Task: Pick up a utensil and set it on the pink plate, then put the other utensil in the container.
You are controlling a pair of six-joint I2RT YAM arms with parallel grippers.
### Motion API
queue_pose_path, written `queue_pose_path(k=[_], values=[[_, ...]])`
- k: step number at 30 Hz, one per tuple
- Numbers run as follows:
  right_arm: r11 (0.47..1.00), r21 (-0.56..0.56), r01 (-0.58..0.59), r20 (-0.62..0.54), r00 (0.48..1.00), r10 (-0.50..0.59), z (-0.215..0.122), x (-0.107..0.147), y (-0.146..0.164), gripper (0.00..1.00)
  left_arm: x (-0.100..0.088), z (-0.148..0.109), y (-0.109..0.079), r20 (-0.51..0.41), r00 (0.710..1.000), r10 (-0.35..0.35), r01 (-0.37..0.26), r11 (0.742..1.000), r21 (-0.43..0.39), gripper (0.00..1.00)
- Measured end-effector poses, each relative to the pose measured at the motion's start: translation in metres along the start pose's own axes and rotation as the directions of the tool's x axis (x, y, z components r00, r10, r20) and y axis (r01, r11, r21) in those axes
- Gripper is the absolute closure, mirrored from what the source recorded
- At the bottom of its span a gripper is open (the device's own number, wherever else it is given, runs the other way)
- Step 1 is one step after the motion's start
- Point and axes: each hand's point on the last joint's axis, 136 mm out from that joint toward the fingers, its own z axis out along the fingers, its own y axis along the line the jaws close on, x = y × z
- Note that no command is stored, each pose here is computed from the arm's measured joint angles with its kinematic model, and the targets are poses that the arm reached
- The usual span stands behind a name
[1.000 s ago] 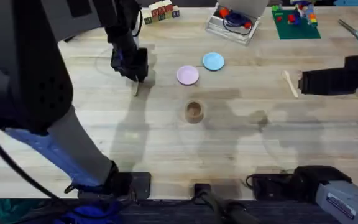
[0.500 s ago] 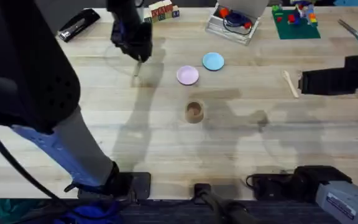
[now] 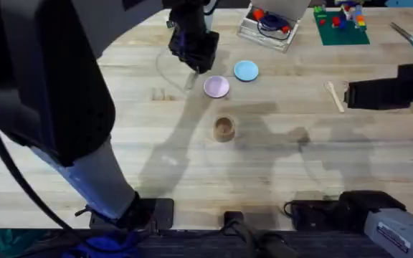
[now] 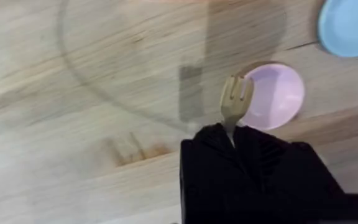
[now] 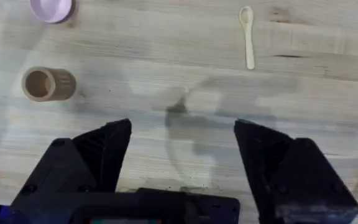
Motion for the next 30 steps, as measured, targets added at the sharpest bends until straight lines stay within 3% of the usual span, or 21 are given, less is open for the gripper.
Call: queue_pose_path(k=[6,10,30], values=[[1.000,0.000,0.000,0.000,1.000,0.000,0.000,0.000,0.000,0.006,-0.008,-0.001,-0.025,0.034,0.999,0.023,-0.026,0.996,0.090,0.957],[1.000,0.000,0.000,0.000,1.000,0.000,0.000,0.000,0.000,0.004,-0.010,-0.002,-0.032,0.044,0.999,0.026,-0.031,0.992,0.123,0.957],[1.000,0.000,0.000,0.000,1.000,0.000,0.000,0.000,0.000,0.005,-0.014,0.001,-0.057,0.071,0.995,0.070,-0.080,0.984,0.157,0.958]])
